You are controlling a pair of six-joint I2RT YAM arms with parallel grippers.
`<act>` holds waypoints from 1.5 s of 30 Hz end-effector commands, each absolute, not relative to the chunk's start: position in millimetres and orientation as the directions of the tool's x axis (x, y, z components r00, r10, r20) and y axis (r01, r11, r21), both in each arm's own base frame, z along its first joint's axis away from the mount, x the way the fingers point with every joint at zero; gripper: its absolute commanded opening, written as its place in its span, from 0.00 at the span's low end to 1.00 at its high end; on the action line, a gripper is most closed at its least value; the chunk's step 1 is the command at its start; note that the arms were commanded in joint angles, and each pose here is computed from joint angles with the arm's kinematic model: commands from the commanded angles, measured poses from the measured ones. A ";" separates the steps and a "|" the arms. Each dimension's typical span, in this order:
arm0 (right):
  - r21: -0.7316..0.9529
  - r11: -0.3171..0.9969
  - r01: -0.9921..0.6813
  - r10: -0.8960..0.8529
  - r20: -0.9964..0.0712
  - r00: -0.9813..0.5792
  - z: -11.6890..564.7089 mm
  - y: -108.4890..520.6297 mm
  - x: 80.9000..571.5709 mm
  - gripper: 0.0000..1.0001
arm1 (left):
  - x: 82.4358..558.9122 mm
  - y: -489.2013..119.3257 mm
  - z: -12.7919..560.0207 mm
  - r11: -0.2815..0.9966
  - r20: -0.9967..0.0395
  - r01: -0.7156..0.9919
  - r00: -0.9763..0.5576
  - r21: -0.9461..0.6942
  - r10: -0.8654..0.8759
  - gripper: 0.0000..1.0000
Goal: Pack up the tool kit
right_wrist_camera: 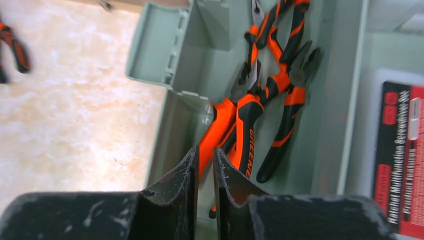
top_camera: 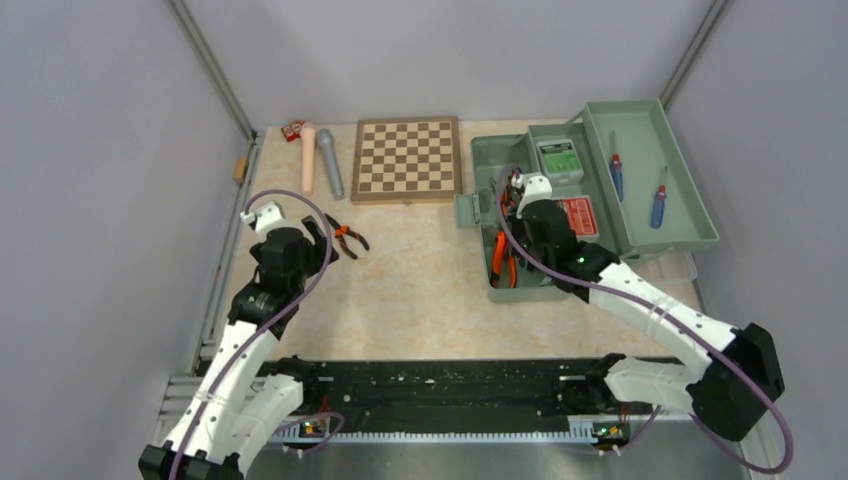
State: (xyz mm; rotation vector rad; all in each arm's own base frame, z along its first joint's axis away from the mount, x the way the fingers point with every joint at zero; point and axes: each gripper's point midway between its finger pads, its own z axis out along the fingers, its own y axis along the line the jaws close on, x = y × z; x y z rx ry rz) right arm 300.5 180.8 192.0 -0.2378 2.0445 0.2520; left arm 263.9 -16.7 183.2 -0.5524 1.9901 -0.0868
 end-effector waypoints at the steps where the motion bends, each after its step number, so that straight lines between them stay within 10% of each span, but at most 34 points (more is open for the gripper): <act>1: 0.087 0.977 -0.195 -0.023 -0.865 -0.502 165.8 174.6 307.4 0.15 | 278.0 -27.2 194.1 0.865 -0.816 -0.319 -0.319 -0.387 -0.482 0.91; 17: 0.130 0.979 -0.159 0.003 -0.782 -0.623 117.2 165.6 288.0 0.16 | 294.7 -42.6 145.4 0.842 -0.748 -0.349 -0.400 -0.411 -0.530 0.91; 32: 0.279 0.823 -0.495 0.145 -0.945 -0.292 246.6 194.8 259.5 0.71 | 344.9 -43.3 93.4 0.831 -0.694 -0.478 -0.495 -0.285 -0.523 0.55; 45: 0.255 0.830 -0.496 0.149 -0.958 -0.244 242.5 184.0 251.8 0.78 | 383.2 -44.5 39.2 0.860 -0.635 -0.501 -0.634 -0.098 -0.441 0.48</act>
